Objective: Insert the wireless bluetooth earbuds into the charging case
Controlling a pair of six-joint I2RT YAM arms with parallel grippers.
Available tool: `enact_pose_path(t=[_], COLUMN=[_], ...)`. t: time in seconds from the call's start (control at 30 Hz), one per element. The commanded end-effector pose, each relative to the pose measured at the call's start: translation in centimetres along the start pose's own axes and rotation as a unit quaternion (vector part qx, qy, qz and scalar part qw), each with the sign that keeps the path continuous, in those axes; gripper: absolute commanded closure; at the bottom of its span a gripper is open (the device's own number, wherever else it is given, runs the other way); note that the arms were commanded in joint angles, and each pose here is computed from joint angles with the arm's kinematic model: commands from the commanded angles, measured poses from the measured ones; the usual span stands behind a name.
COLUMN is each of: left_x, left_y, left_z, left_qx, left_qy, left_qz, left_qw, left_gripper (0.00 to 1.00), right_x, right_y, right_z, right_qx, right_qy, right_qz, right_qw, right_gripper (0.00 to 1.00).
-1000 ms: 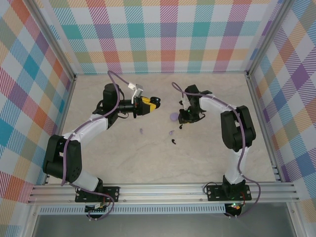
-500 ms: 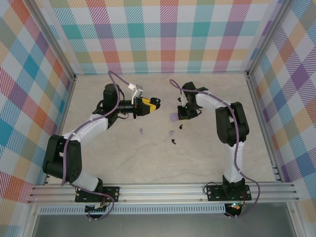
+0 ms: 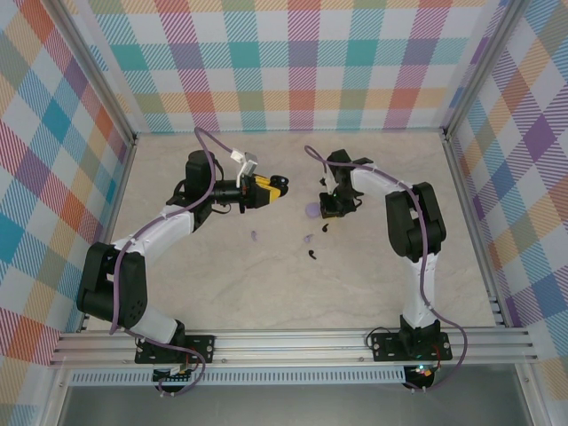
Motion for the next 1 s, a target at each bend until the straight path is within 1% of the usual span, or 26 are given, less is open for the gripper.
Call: enact_pose_path(t=[0.0, 0.23, 0.47, 0.8, 0.97], left_x=[-1.2, -1.2, -1.2, -1.3, -1.3], left_y=[1.2, 1.3, 1.3, 1.3, 1.4], left_z=[-0.8, -0.8, -0.8, -0.8, -0.8], left_qx=[-0.01, -0.009, -0.009, -0.008, -0.008], left_qy=[-0.012, -0.012, -0.013, -0.015, -0.014], left_qz=[0.028, 0.026, 0.028, 0.028, 0.028], left_qw=[0.999, 1.0, 0.999, 0.999, 0.999], left_gripper=[0.84, 0.84, 0.84, 0.84, 0.84], right_x=[-0.5, -0.5, -0.6, 0.1, 0.8], right_y=[-1.6, -2.7, -3.7, -5.6, -6.2], right_z=[1.2, 1.5, 1.0, 0.3, 0.4], right_qx=[0.041, 0.06, 0.071, 0.09, 0.094], right_qy=[-0.001, 0.003, -0.005, 0.018, 0.041], right_qz=[-0.001, -0.007, -0.005, -0.022, -0.039], right_qw=[0.999, 0.998, 0.997, 0.996, 0.994], right_gripper=[0.88, 0.87, 0.87, 0.87, 0.86])
Point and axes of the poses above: each hand's point on the last joint's axis, 136 mm out from that joint toward the fingers, its own z axis out along the fingers, its own x axis along the line the jaws close on, y = z × x, the point moved 6 cm from there along -z, back along the fingers, and after that the axes turned 7 degrees about -z, right-handed, at the moved point
